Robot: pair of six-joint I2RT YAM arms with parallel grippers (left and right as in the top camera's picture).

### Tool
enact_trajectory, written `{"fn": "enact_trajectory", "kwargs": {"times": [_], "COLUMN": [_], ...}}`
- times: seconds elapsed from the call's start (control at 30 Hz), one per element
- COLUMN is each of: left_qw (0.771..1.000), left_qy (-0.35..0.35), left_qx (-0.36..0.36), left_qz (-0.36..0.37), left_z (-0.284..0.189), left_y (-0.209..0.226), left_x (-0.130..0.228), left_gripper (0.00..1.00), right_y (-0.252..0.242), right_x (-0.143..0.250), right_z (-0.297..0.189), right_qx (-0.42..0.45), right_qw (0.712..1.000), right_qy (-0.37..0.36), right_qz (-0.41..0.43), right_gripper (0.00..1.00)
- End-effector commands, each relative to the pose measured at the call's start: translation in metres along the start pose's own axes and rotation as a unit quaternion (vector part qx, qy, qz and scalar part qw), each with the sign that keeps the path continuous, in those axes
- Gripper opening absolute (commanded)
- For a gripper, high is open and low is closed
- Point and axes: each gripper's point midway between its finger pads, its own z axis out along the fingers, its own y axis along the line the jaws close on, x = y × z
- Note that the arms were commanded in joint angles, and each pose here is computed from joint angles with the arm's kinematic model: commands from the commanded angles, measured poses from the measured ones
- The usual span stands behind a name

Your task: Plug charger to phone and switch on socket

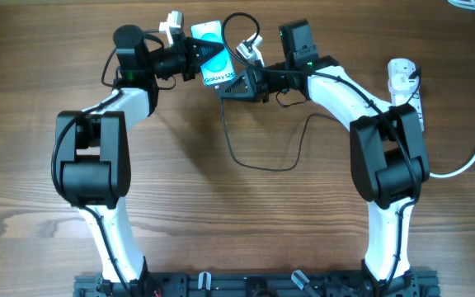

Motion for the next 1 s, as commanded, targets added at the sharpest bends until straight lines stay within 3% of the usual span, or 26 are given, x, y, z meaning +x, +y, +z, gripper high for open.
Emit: {"fn": "enact_trajectory", "kwargs": {"times": [0.0, 0.97], "left_qw": [1.000, 1.000], "left_qy": [0.011, 0.025], "left_qx": [0.008, 0.011], "left_qz": [0.013, 0.013], "left_z": [-0.0038, -0.0063], "left_y": [-0.0114, -0.0123], "left_x": [0.0026, 0.0065], "left_gripper": [0.04, 0.04], "right_y": [0.0123, 0.0121], "right_x": [-0.0026, -0.0031], "right_z": [-0.0004, -0.0017], "right_qx": [-0.009, -0.009], "right_qw": [1.000, 1.000], "right_qy": [0.003, 0.002], "right_qz": [-0.028, -0.027], "right_gripper": [0.05, 0.05]}}
